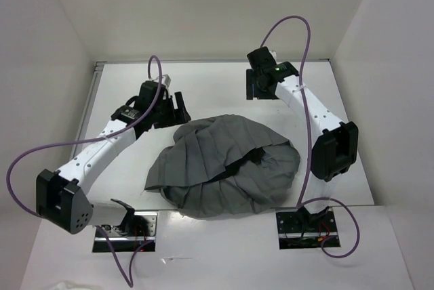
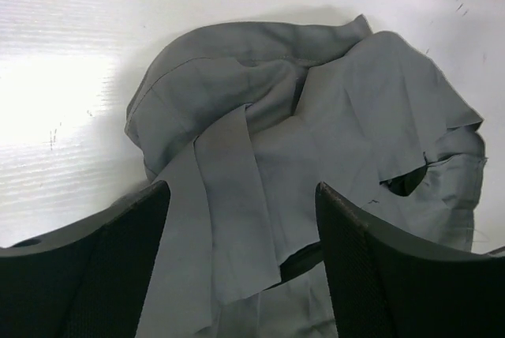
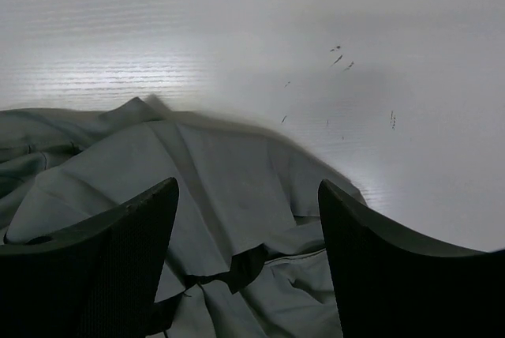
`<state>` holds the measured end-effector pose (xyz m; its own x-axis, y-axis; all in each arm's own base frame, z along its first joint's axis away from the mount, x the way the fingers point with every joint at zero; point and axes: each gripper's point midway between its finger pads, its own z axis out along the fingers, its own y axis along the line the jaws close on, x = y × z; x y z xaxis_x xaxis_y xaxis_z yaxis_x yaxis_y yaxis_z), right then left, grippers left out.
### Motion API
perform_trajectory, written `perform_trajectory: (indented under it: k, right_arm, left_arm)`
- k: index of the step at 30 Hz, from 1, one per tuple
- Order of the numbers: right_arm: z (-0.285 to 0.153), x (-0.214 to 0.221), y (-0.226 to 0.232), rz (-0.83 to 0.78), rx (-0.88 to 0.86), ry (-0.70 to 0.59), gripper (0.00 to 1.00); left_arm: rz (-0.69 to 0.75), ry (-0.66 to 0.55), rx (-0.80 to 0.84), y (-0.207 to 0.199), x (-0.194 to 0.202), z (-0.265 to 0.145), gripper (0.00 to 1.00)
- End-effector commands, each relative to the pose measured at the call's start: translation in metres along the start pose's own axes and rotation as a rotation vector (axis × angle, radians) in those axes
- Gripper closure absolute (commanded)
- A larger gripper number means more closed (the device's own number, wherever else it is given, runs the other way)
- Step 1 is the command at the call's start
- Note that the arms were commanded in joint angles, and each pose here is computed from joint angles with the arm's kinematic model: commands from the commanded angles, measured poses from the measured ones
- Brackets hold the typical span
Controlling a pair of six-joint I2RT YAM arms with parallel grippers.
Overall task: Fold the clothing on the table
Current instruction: Grab the skirt from the pile
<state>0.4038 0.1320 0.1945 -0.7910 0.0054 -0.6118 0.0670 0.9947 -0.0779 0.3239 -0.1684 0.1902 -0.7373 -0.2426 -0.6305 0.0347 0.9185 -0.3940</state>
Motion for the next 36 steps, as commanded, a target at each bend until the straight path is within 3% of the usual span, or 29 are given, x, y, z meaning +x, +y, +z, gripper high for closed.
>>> perform_trajectory:
  k: [1,3,4,6,13,21,25,30,32,36]
  right_arm:
    - [-0.021,-0.016,-0.001,0.045,-0.029,-0.088,0.24]
    - [-0.021,-0.016,-0.001,0.045,-0.029,-0.088,0.24]
    - [-0.021,-0.016,0.001,0.044,-0.039,-0.084,0.24]
    - [-0.021,-0.016,-0.002,0.054,-0.046,-0.088,0.24]
    - [-0.024,-0.009,0.001,0.054,-0.080,-0.082,0.25]
    - [-0.030,-0.011,-0.005,0.068,-0.080,-0.099,0.25]
    - [-0.028,-0.008,-0.005,0.056,-0.077,-0.092,0.25]
    - [-0.027,-0.009,-0.009,0.063,-0.071,-0.091,0.25]
    - [-0.022,-0.008,-0.012,0.067,-0.062,-0.083,0.25]
    - [-0.021,-0.011,-0.015,0.077,-0.059,-0.091,0.25]
  left_arm:
    - [-0.068,0.054,0.069,-0.015,0.002,0.019,0.20]
    - [-0.103,0.130,0.032,-0.010,0.016,0.046,0.30]
    - [-0.118,0.174,-0.031,0.000,0.022,0.062,0.45]
    - [-0.107,0.174,-0.156,0.015,0.025,0.077,0.54]
    - [-0.063,0.244,-0.254,0.017,0.045,0.117,0.51]
    - [-0.065,0.290,-0.213,0.005,0.052,0.109,0.53]
    - [-0.077,0.255,-0.189,-0.002,0.042,0.097,0.45]
    - [-0.046,0.344,-0.236,0.010,0.060,0.097,0.45]
    - [-0.018,0.371,-0.243,0.011,0.067,0.098,0.50]
    - [0.012,0.385,-0.292,0.024,0.074,0.102,0.52]
